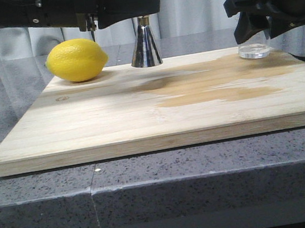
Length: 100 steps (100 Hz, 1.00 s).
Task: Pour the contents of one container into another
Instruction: 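Tilt the beaker upright and set it back on the board, then lower the jigger onto the board and open the left gripper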
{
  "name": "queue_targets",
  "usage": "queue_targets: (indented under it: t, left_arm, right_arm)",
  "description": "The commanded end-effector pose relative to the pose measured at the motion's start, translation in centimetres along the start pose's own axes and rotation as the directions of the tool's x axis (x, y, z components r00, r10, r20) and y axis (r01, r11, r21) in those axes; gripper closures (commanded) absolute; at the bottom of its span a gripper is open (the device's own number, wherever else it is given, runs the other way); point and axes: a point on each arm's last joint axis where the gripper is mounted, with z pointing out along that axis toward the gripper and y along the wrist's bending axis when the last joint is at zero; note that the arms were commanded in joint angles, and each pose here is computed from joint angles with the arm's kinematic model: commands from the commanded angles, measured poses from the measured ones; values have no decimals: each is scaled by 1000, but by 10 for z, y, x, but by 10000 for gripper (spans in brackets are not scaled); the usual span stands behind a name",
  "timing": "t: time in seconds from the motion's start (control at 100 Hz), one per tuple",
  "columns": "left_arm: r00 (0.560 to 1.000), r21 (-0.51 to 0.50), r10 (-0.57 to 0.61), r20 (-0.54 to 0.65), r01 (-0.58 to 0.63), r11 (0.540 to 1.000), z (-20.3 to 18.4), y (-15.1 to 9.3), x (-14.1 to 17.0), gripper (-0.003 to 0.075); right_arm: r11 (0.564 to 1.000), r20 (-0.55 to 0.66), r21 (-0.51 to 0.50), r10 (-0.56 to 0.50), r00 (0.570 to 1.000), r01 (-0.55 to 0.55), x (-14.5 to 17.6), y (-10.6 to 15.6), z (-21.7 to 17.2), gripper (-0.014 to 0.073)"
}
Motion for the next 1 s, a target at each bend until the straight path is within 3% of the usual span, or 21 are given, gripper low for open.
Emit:
queue_targets:
  t: [0.0,0.16,0.39,0.62,0.99]
  left_arm:
    - [991,17,47,126,-50,999,-5,-9,-39,513]
    - [991,15,47,125,-49,999,-5,-9,-39,513]
    - [992,-14,21,121,-20,1000,-3,-2,-31,513]
    - [988,36,50,148,-56,998,0,-3,-23,513]
    - [982,54,96,161,-106,993,3,-7,-24,513]
  right_arm:
    - [999,106,33,3,994,-7,-18,-4,-11,132]
    - [1000,124,27,1,992,-4,-23,-2,-18,1]
    - [1000,231,23,-8,973,3,-43,1,-55,1]
    - [999,312,30,-35,949,28,-55,3,-86,1]
    - [999,332,36,-40,942,30,-57,3,-90,1]
